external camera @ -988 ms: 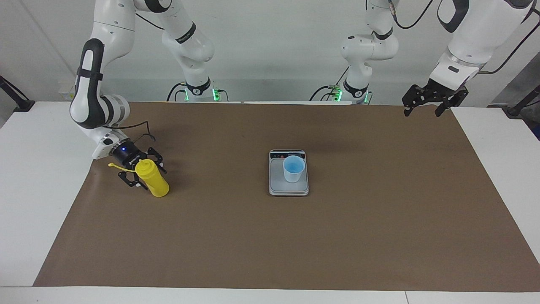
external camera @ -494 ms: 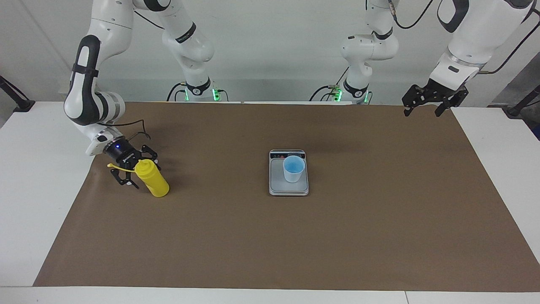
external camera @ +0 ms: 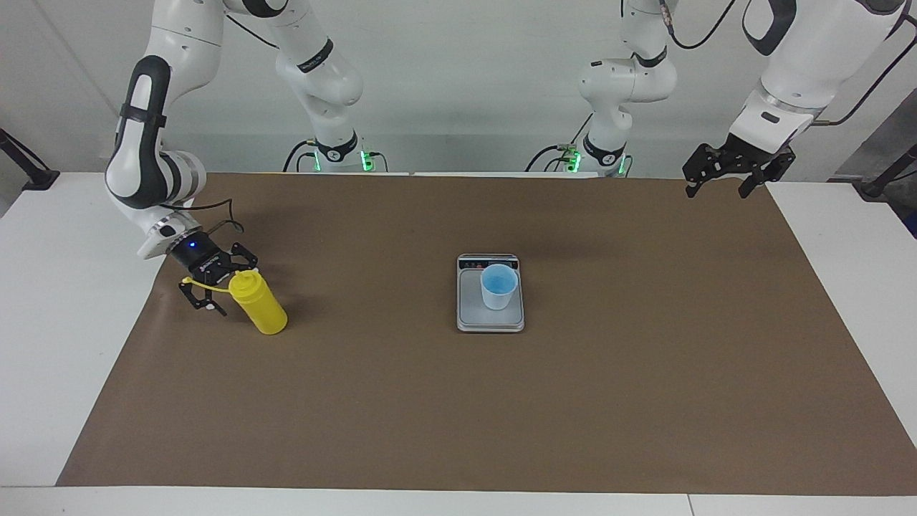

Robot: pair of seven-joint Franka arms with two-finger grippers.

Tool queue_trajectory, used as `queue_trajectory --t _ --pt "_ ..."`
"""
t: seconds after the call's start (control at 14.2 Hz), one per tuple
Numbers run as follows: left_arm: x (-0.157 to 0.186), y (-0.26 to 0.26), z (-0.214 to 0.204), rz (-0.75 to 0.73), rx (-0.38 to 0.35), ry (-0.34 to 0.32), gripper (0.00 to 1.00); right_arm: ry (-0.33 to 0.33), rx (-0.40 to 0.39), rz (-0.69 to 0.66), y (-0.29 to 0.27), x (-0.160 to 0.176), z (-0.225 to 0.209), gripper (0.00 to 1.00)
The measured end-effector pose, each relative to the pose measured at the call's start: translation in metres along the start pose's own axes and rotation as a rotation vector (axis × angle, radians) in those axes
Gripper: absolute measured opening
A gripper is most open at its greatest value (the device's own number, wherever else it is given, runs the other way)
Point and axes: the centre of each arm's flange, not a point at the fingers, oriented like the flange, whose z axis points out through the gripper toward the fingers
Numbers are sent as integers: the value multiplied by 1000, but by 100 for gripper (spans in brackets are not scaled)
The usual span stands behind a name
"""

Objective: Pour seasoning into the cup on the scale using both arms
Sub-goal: 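Open the right gripper and draw it back from the bottle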

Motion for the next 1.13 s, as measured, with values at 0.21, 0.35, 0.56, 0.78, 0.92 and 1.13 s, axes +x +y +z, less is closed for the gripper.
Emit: queue_trajectory --t 0.21,0.35,0.56,0.78,0.92,1.13 --pt "0 0 0 0 0 0 100 -83 -6 -59 5 -2 -16 100" --pt "0 0 0 0 0 0 100 -132 -17 -92 9 -3 -29 100" --pt "0 0 0 0 0 0 100 -219 -1 -145 14 11 -48 100" --pt "0 0 0 0 0 0 100 -314 11 -149 18 35 -69 100" --pt "0 0 0 0 0 0 100 -370 7 -158 25 52 -81 100" --pt "0 0 0 0 0 0 100 -440 0 -108 31 75 -90 100"
